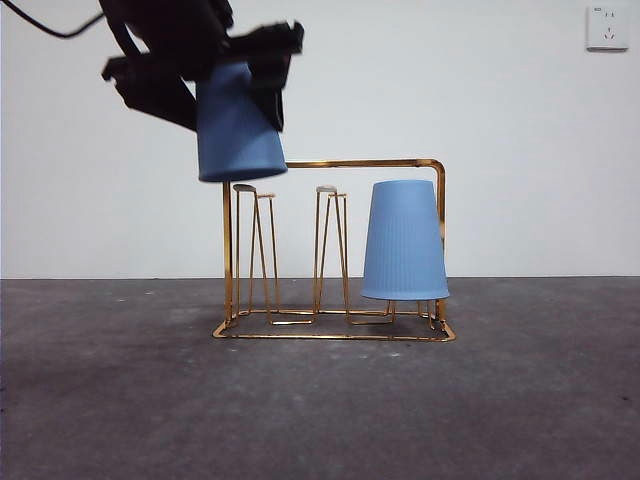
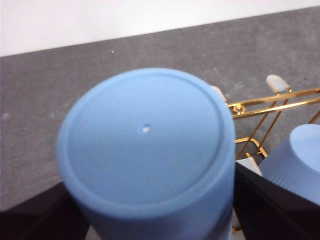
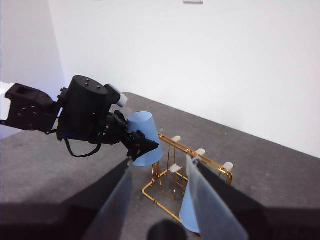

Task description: Pick up cup 1,put cup 1 in the cup rack,pick up cup 2,put cup 2 in the cup rack

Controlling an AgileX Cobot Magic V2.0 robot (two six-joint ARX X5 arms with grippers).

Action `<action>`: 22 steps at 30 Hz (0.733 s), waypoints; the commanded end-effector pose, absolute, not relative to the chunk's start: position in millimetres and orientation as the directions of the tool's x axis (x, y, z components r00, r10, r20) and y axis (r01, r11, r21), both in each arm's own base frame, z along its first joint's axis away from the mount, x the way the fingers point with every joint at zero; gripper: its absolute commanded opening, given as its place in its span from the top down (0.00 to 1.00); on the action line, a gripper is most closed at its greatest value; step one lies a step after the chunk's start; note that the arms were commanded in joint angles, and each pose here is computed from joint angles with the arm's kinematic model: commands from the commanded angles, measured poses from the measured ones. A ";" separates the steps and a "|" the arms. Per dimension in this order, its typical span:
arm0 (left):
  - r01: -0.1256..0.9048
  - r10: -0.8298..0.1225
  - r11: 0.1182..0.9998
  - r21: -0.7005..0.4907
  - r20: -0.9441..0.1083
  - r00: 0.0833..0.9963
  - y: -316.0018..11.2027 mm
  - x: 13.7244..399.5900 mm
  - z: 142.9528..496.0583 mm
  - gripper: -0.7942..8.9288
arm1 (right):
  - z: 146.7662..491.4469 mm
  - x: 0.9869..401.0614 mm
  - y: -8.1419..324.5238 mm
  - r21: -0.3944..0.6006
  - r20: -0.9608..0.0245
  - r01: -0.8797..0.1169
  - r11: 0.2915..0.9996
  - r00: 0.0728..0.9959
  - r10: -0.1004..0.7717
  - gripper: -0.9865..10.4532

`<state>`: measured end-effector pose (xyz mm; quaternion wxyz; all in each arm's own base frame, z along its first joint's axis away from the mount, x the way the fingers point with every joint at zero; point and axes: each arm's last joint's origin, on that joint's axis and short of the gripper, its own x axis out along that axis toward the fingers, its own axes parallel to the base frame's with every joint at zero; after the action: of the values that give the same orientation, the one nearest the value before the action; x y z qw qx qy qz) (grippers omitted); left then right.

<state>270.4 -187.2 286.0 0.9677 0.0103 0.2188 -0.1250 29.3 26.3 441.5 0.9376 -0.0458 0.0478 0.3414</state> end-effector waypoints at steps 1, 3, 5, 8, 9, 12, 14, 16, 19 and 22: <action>0.248 -0.230 0.969 -0.018 -0.440 0.868 -189.8 275.5 274.5 0.93 | 440.6 29.2 25.8 -0.038 -0.121 -0.635 0.771 0.769 0.627 0.75; 0.248 -0.226 0.969 -0.012 -0.453 0.862 -191.9 278.4 268.6 0.93 | 440.6 29.2 25.8 -0.039 -0.121 -0.634 0.772 0.770 0.626 0.75; 0.247 -0.223 0.969 -0.008 -0.462 0.859 -194.0 281.2 263.2 0.93 | 440.2 29.2 25.7 -0.039 -0.125 -0.634 0.772 0.770 0.626 0.75; 0.247 -0.221 0.969 -0.005 -0.468 0.856 -197.1 285.5 255.8 0.93 | 439.0 29.1 25.6 -0.041 -0.138 -0.634 0.772 0.769 0.624 0.75; 0.247 -0.220 0.969 -0.004 -0.471 0.854 -198.0 286.8 253.3 0.93 | 438.4 29.2 25.6 -0.043 -0.144 -0.633 0.773 0.769 0.622 0.75; 0.247 -0.213 0.969 0.004 -0.490 0.845 -200.5 290.1 244.7 0.93 | 437.6 29.3 25.3 -0.045 -0.152 -0.626 0.778 0.774 0.614 0.75; 0.247 -0.208 0.969 0.011 -0.503 0.839 -201.8 291.9 239.3 0.93 | 437.6 29.4 25.1 -0.047 -0.152 -0.620 0.784 0.780 0.607 0.75; 0.247 -0.204 0.969 0.015 -0.514 0.833 -203.1 293.7 234.1 0.93 | 437.6 29.6 24.9 -0.050 -0.152 -0.613 0.788 0.785 0.601 0.75; 0.244 -0.197 0.970 0.019 -0.532 0.824 -204.8 296.3 226.1 0.93 | 437.3 29.5 24.8 -0.051 -0.155 -0.613 0.789 0.785 0.600 0.75; 0.238 -0.189 0.971 0.020 -0.546 0.816 -204.9 299.0 219.9 0.93 | 436.7 29.6 24.5 -0.057 -0.161 -0.606 0.793 0.790 0.592 0.75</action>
<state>297.8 -205.9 226.2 0.9528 0.0421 0.2776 -0.1153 29.7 24.8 437.1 0.9435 -0.0566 0.0682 0.3194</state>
